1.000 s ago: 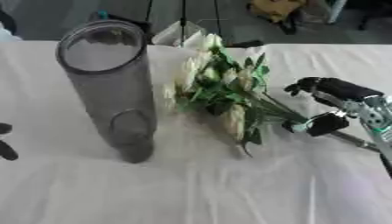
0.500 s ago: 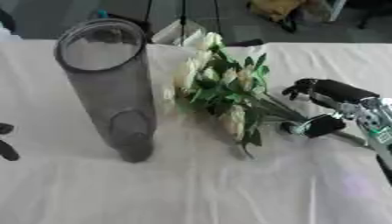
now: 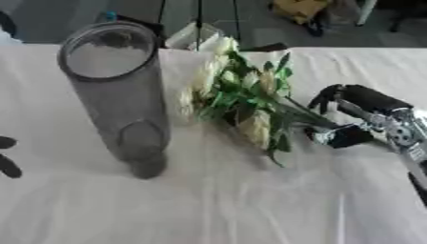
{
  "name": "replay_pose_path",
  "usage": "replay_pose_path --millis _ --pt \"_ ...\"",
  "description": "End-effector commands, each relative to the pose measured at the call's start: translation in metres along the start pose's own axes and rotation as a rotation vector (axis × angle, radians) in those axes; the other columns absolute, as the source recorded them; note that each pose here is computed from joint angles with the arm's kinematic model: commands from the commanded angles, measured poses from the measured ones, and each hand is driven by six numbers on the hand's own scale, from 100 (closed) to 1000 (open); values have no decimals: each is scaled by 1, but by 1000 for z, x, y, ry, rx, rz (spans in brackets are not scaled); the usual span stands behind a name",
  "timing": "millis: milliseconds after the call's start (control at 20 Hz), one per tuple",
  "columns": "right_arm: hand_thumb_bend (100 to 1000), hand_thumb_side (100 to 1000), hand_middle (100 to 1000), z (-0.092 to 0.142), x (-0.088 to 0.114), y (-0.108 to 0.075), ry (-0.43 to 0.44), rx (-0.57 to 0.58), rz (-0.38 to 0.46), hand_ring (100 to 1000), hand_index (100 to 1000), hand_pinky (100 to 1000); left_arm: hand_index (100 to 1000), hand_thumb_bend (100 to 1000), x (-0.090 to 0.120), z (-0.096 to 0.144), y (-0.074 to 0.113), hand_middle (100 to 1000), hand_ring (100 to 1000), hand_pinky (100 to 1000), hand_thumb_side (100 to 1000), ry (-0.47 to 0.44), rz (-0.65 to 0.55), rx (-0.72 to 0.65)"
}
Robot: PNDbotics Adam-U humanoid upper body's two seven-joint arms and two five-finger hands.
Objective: Arrange flowers into the vase.
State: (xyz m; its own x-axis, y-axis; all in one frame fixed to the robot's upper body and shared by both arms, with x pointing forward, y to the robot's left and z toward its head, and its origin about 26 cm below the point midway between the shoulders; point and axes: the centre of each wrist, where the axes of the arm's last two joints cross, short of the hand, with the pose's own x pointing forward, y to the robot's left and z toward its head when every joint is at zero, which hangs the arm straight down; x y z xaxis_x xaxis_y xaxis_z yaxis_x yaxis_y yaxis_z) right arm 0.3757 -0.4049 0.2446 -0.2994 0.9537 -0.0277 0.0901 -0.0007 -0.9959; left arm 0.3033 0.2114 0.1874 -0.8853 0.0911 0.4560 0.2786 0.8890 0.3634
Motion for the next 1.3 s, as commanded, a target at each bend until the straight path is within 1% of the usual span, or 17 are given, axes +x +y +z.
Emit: replay_pose_path --millis 50,250,500,800,1000,1300 --pt "300 472 572 2 -1 -11 7 -22 34 918 768 627 761 100 5 -5 -1 759 737 495 1000 -24 -8 -14" --pt "306 463 572 0 0 -8 5 -14 49 917 768 626 761 100 5 -5 -1 760 738 495 1000 -25 -9 -15" --pt "291 460 569 -1 2 -7 -7 -23 51 917 765 624 761 100 5 -5 -1 760 739 495 1000 -23 -9 -17" --pt "254 450 536 -3 4 -5 -16 -31 44 897 739 588 758 100 5 -5 -1 761 739 494 1000 -21 -9 -19" --pt "212 434 505 -3 5 -3 -14 -37 37 877 703 549 758 100 5 -5 -1 762 740 494 1000 -20 -10 -20" --pt "172 415 474 -4 5 -1 -10 -48 27 857 670 519 758 100 5 -5 -1 762 741 494 1000 -19 -11 -24"
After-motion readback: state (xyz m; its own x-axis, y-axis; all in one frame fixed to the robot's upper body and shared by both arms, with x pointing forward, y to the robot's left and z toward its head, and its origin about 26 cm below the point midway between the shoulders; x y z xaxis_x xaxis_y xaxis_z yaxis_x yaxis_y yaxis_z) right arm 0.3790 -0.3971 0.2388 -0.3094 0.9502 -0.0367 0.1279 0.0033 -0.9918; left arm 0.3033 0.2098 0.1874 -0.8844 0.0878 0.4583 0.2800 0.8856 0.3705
